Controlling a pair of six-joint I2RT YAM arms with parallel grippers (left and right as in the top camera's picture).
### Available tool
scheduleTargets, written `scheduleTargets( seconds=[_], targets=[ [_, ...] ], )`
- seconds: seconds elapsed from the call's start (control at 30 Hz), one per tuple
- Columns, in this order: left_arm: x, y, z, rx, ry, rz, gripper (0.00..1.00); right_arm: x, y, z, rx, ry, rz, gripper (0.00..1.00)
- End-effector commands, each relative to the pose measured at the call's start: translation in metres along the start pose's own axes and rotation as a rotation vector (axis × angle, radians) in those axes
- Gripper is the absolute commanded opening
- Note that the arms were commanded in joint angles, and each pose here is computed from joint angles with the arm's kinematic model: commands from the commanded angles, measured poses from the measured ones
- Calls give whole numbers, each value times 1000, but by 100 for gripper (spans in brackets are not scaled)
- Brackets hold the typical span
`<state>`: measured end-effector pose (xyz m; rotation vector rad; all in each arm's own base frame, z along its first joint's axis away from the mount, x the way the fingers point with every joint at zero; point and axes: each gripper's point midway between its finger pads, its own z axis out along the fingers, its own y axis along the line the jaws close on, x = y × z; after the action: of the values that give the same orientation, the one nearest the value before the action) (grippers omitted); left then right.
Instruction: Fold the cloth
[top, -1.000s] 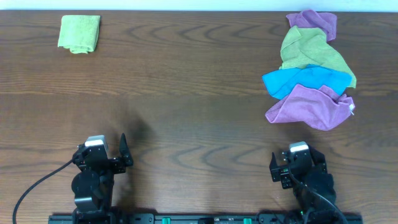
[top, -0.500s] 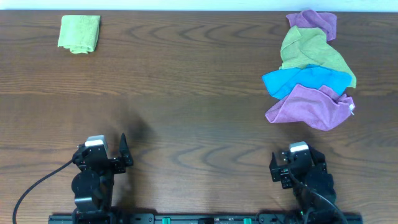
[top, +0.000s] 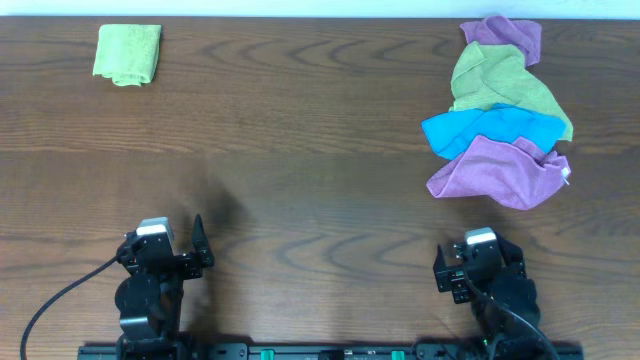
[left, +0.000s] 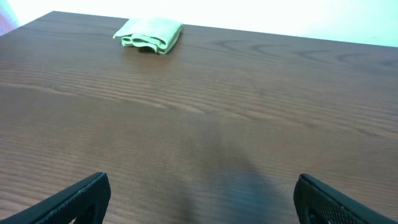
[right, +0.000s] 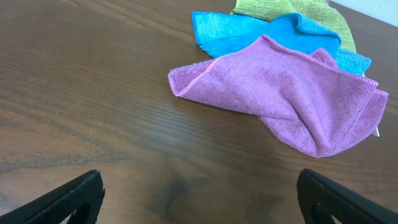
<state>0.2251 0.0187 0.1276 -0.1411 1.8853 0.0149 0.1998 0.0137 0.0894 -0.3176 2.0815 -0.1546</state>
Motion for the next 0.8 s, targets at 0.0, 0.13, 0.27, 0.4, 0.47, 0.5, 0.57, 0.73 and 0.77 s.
scheduleTargets(
  seconds=[0.0, 0.13, 0.27, 0.4, 0.47, 0.5, 0.57, 0.73, 0.77],
  targets=[
    [10, 1, 4, -4, 20, 0, 95, 2, -1, 1, 4, -1, 16, 99],
    [10, 1, 4, -4, 20, 0, 96, 2, -1, 1, 4, -1, 16, 99],
    [10, 1, 4, -4, 20, 0, 95, 2, -1, 1, 4, -1, 16, 99],
    [10, 1, 4, -4, 20, 0, 95, 2, -1, 1, 4, -1, 16, 99],
    [10, 1, 4, -4, 20, 0, 95, 2, -1, 1, 4, -1, 16, 99],
    [10, 1, 4, -4, 20, 0, 95, 2, -1, 1, 4, -1, 16, 99],
    [10, 1, 4, -4, 20, 0, 95, 1, -3, 1, 16, -2, 15, 99],
    [10, 1, 4, -4, 20, 0, 95, 1, -3, 1, 16, -3, 16, 99],
    [10, 1, 4, -4, 20, 0, 95, -3, -2, 1, 12, -20, 18, 99]
  ],
)
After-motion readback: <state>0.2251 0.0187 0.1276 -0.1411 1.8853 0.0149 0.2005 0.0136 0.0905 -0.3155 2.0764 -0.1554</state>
